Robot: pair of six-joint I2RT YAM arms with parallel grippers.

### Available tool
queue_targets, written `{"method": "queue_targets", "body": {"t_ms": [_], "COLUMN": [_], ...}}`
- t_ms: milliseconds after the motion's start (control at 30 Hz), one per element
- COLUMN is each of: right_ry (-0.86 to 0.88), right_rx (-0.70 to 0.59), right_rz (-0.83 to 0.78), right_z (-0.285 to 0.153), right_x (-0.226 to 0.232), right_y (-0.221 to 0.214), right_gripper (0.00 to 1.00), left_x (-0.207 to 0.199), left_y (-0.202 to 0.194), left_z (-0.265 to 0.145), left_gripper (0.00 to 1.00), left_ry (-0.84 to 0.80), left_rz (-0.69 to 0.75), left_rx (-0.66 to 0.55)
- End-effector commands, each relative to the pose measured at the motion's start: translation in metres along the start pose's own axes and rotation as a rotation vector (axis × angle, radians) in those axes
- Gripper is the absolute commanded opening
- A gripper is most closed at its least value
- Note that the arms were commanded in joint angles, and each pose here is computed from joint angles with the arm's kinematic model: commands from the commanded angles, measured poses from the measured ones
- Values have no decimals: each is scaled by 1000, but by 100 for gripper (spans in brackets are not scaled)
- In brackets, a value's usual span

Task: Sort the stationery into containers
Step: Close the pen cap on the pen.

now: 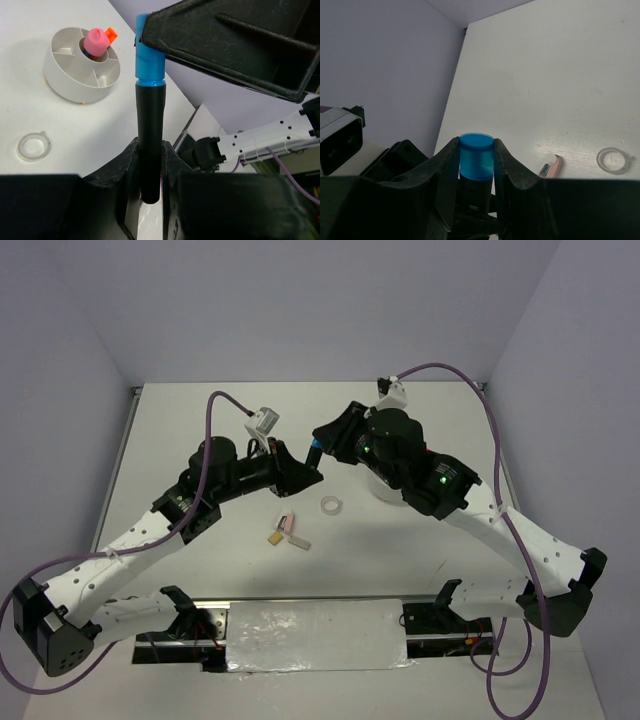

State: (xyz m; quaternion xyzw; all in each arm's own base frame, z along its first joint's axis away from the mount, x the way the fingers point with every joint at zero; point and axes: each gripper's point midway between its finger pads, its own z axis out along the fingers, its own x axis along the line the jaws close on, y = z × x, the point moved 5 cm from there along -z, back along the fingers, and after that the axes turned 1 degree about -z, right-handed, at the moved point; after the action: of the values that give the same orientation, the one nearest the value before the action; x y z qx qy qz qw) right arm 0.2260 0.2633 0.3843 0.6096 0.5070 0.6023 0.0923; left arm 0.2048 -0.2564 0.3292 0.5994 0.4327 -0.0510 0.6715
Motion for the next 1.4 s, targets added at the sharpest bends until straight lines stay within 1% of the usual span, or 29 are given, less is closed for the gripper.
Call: {"method": "queue_targets", "body": {"t_ms": [0,100,267,433,600,700,867,1033,1367], "right_ry": [141,162,179,196,161,92,57,22,56], "right_rx": [233,283,325,371,428,446,430,476,524], "right_rz": [-8,-20,12,56,47,22,-1,-27,-20], "right_z": [-17,-20,-27,-28,-30,-31,-34,-35,-35], "right_x": [10,8,7,14,19,15,14,12,15], "right_y": [-45,-55,-67,-82,-99,-106,-104,-108,-117], "right_gripper": [0,0,0,0,0,0,0,0,0], "left_x": [-50,-56,-57,-59,-60,-57,-47,-40,-42], "left_y": [72,77,81,88,101,106,103,100,102], "left_z": [-14,-15,-15,-16,-15,-16,-16,-15,-19], "left_gripper": [0,0,0,0,0,0,0,0,0], "left_ry": [-201,-260,-263,-250,-207,-168,-111,-84,-111], "left_rz": [175,223,244,264,316,346,372,407,452], "left_rx": [-248,-232,-238,-266,-283,-287,-277,-260,-256]}}
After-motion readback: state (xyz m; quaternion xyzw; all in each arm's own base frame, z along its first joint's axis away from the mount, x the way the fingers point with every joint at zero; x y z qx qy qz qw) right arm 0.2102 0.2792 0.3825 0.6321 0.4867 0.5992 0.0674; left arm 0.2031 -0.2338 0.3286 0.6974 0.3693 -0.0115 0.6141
